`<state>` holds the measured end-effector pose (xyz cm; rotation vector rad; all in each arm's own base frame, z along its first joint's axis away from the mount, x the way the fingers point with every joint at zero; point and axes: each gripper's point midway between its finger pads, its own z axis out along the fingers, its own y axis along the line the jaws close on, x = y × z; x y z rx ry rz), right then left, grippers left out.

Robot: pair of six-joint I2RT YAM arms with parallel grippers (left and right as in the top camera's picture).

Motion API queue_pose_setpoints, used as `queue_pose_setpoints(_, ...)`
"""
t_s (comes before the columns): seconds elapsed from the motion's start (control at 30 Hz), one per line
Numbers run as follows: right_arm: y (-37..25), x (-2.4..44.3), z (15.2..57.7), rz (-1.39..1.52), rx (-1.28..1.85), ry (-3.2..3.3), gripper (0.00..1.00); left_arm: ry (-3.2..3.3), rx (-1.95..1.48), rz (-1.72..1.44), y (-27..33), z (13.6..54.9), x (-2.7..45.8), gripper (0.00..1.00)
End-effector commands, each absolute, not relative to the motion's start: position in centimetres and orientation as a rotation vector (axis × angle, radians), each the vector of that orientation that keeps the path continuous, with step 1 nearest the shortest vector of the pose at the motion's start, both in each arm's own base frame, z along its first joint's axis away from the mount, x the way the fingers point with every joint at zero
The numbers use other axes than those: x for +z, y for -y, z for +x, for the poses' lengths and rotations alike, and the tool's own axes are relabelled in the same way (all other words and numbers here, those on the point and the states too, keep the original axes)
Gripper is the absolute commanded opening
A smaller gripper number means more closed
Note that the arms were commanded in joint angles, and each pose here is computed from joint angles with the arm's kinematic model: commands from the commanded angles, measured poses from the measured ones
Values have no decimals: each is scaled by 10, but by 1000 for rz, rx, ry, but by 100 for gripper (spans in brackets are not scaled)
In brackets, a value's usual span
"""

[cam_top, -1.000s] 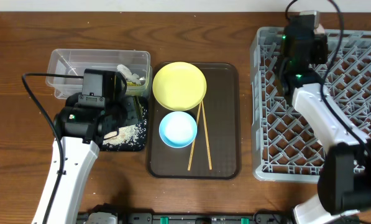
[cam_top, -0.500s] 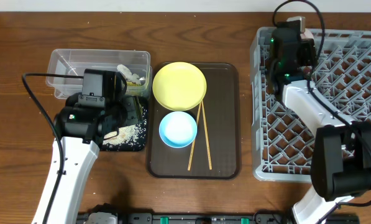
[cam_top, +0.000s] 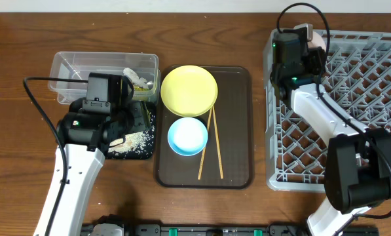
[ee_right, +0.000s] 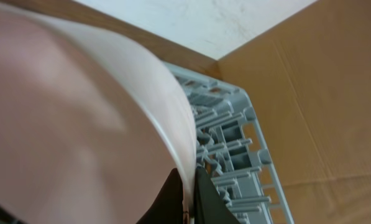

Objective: Sort waste into correct bins and load items into the dishwasher rack
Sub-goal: 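Carry the pink bowl right and set it upside down in the rack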

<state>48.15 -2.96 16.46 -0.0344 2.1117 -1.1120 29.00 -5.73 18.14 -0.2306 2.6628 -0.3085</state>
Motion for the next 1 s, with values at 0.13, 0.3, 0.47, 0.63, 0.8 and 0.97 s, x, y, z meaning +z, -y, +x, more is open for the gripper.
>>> queue_pose_setpoints(0.13,-6,122,474,-87,-963,-2215,4,-2680,-285,-236,54,287,177,59)
queue_pose_setpoints(0.3,-4,109,460,-25,-949,-2272,4,-2683,-285,-236,54,286,177,59)
queue_pose_setpoints(0.47,-6,96,448,33,-889,-2337,17,-2684,-284,-236,53,286,177,59)
queue_pose_setpoints(0.63,-17,83,446,-16,-793,-2406,26,-2683,-285,-236,54,286,177,59)
queue_pose_setpoints(0.8,-18,84,446,-15,-790,-2403,30,-2683,-285,-236,54,286,177,59)
queue_pose_setpoints(0.97,-17,106,448,15,-764,-2357,43,-2683,-285,-236,54,286,177,59)
